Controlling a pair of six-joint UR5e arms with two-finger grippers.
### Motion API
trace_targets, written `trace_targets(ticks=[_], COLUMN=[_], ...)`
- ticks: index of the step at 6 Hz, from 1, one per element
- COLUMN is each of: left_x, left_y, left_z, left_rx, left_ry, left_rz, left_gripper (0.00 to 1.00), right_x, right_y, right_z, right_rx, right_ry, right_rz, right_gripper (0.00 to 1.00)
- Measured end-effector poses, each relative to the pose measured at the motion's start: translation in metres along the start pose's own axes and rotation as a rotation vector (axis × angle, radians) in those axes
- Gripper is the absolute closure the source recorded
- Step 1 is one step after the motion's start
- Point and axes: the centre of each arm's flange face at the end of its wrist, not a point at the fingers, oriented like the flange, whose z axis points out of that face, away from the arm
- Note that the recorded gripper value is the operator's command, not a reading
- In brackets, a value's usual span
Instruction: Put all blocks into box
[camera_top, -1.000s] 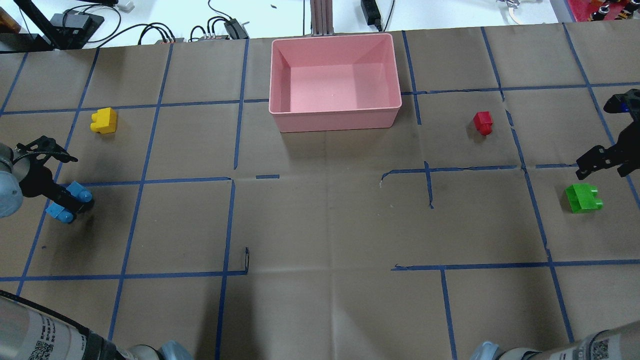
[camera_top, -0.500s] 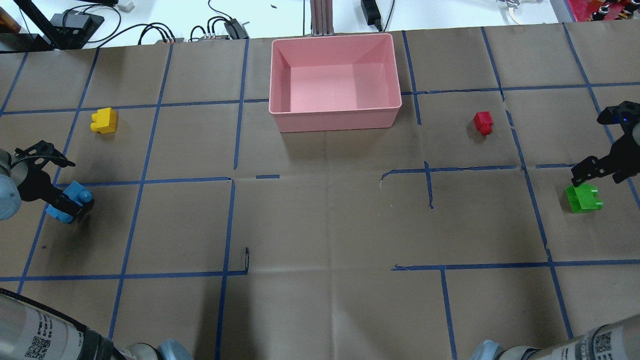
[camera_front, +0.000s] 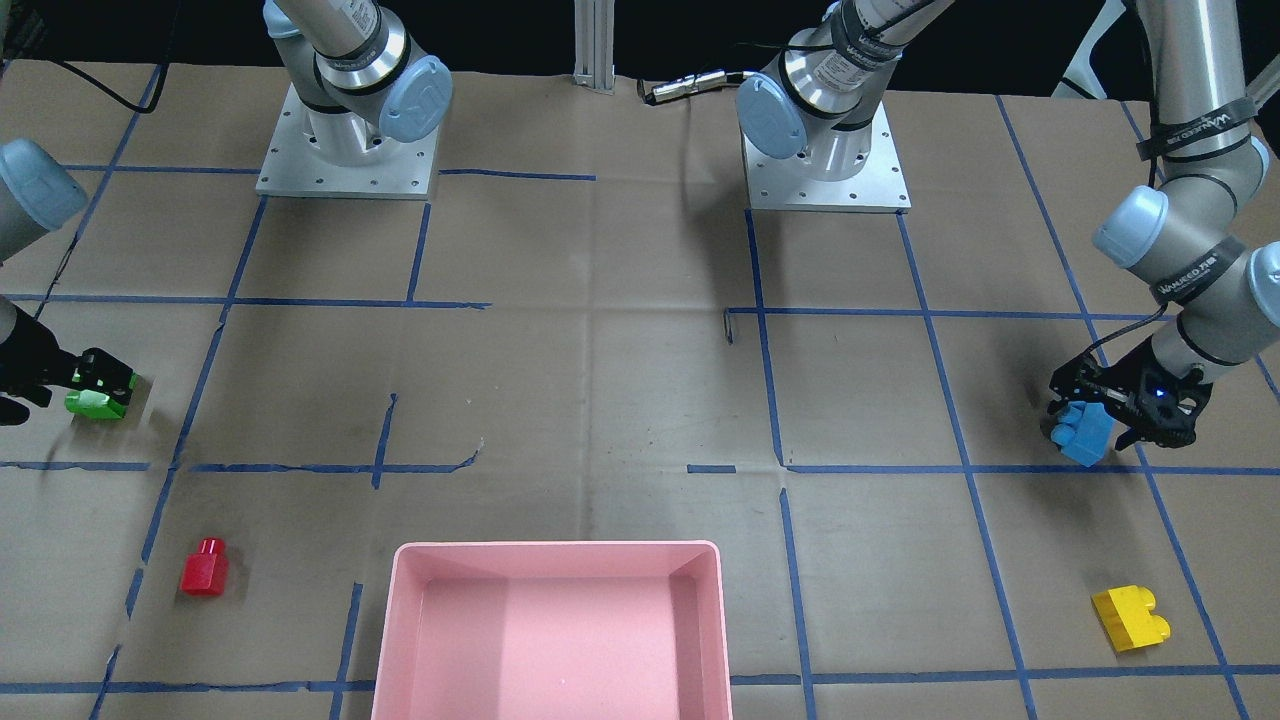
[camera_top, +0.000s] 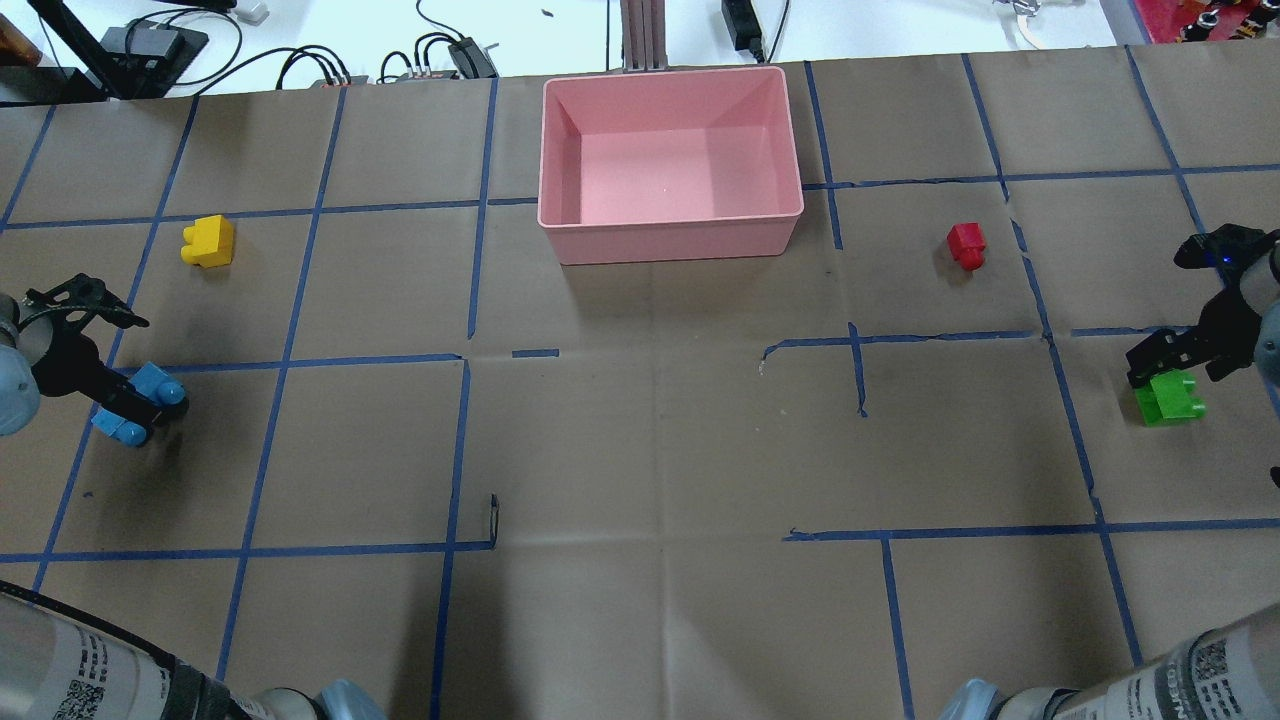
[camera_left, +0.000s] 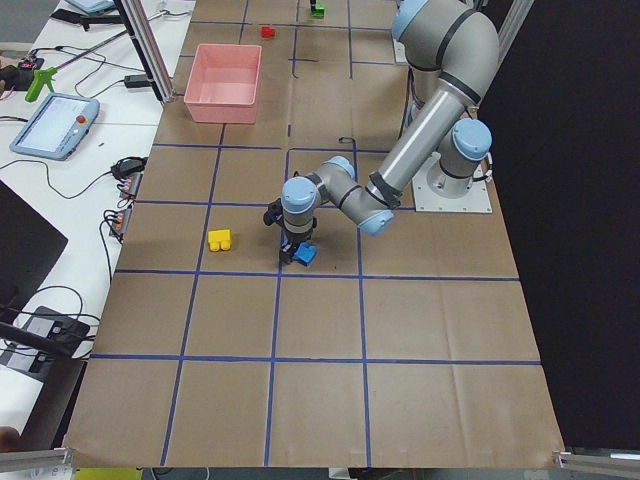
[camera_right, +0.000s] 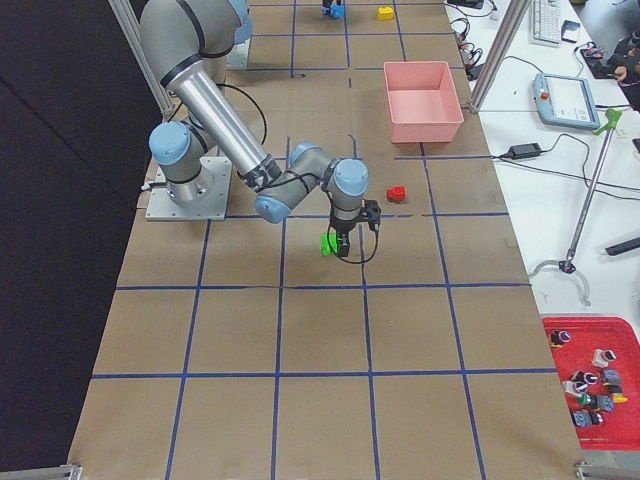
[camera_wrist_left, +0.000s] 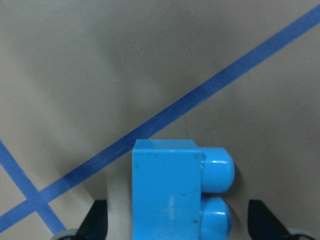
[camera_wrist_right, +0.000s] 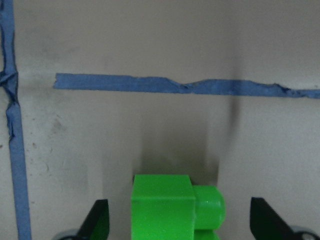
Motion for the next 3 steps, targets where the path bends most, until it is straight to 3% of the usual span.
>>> trace_targets(ticks=[2, 3], left_x=[0.0011, 0.002], left_y=[-0.0032, -0.005], left_z=[0.0, -0.0006], left_rx=[0.003, 0.003], left_ry=[0.0, -0.001], left_rz=[0.005, 0.009], left_gripper=[0.31, 0.4], right_x=[-0.0011, -0.0002], right_y=[0.0027, 0.004], right_z=[0.0034, 0.0036], right_rx=[-0.013, -0.026], right_ry=[0.002, 0.012], right_rz=[-0.01, -0.016], right_gripper=[0.09, 0.25])
